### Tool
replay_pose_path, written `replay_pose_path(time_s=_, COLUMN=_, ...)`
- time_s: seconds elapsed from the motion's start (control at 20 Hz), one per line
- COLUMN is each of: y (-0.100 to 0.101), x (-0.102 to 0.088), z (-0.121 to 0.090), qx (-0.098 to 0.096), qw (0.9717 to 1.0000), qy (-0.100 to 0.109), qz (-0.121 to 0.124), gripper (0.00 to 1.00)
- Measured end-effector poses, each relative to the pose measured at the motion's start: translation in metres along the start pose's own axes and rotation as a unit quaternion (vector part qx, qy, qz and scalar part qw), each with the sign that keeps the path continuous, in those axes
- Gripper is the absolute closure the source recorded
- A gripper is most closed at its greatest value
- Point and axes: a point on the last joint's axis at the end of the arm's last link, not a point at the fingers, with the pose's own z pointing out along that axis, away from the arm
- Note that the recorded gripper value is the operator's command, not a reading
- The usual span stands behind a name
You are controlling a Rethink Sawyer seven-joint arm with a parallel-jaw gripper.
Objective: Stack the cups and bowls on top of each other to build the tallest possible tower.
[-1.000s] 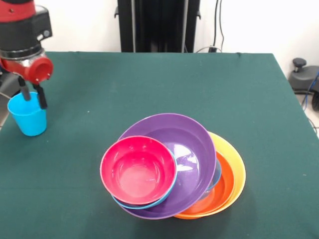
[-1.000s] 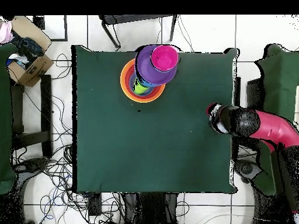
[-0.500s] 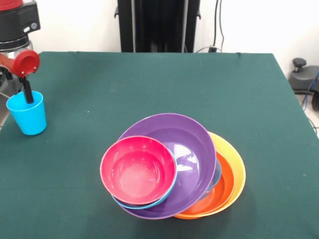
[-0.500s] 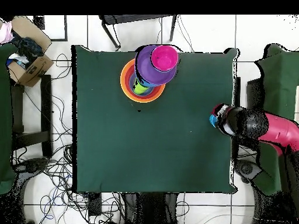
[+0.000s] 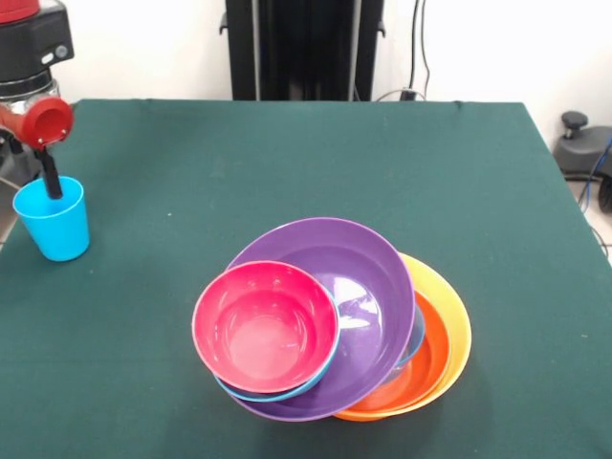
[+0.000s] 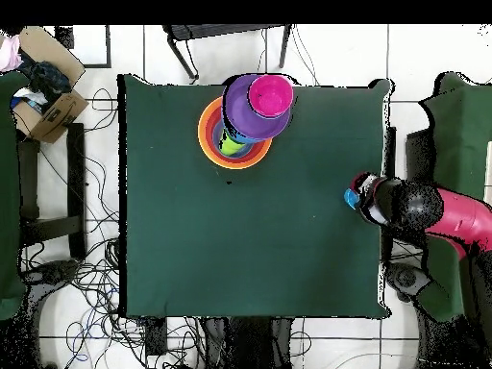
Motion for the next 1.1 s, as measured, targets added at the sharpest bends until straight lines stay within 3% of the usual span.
replay_pose_path(time_s=0.6, y=-0.006, x=0.026, z=0.034, qx=-0.009, qw=0.9992, qy=0.038, qz=0.007, gripper=0.00)
replay_pose_path(time_s=1.1, y=-0.013, x=0.054, z=0.075, qx=-0.022, qw=0.9963, qy=0.080, qz=0.020, gripper=0.00)
